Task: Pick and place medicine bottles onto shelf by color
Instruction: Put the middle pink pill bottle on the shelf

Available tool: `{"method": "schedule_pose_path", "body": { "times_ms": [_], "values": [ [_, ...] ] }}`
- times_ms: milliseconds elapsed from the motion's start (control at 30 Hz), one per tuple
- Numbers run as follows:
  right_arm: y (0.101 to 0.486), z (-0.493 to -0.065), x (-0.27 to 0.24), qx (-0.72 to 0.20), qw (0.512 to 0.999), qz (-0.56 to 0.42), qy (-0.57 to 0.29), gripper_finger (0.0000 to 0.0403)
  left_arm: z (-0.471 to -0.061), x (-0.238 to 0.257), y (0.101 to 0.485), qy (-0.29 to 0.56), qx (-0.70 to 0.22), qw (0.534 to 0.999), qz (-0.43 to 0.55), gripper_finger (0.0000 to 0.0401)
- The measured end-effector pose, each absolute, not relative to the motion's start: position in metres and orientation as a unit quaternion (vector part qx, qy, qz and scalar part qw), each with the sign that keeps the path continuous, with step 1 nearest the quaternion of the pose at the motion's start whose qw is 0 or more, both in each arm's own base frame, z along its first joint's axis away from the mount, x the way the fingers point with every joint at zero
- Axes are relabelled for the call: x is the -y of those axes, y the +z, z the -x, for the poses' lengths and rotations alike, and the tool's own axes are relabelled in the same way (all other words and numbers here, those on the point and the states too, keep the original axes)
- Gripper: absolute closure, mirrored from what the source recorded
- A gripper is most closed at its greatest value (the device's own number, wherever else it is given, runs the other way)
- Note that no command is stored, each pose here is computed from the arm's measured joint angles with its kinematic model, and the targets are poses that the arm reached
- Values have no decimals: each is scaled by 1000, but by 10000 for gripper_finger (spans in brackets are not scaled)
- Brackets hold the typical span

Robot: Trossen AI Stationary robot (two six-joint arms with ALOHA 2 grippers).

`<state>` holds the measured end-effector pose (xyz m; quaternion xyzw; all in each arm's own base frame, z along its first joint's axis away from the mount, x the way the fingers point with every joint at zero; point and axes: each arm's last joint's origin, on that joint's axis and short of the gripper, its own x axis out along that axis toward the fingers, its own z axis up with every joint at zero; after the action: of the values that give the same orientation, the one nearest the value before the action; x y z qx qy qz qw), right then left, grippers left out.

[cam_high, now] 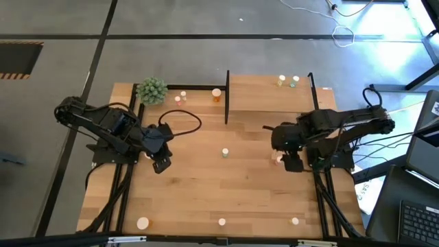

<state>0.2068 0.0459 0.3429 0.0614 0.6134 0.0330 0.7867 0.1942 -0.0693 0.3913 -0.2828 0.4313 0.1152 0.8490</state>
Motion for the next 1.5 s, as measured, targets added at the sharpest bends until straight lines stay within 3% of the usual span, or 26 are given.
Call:
{"method": "schedule_pose_path", "body": {
  "times_ms": [433,733,933,1100,1500],
  "values": [
    [347,-196,-58,-593,802,-43,65,170,-194,69,391,115,-431,849,283,401],
    [312,-181,-59,-575,815,-62,32,170,-194,69,391,116,-431,849,284,401],
    [273,-173,-55,-610,790,-56,-5,170,-194,69,391,116,-431,849,284,401],
    [244,-176,-56,-602,796,-63,-15,170,-194,69,391,123,-425,851,281,401],
    [216,-172,-52,-603,791,-72,-67,170,-197,69,393,119,-412,857,285,401]
  ]
}}
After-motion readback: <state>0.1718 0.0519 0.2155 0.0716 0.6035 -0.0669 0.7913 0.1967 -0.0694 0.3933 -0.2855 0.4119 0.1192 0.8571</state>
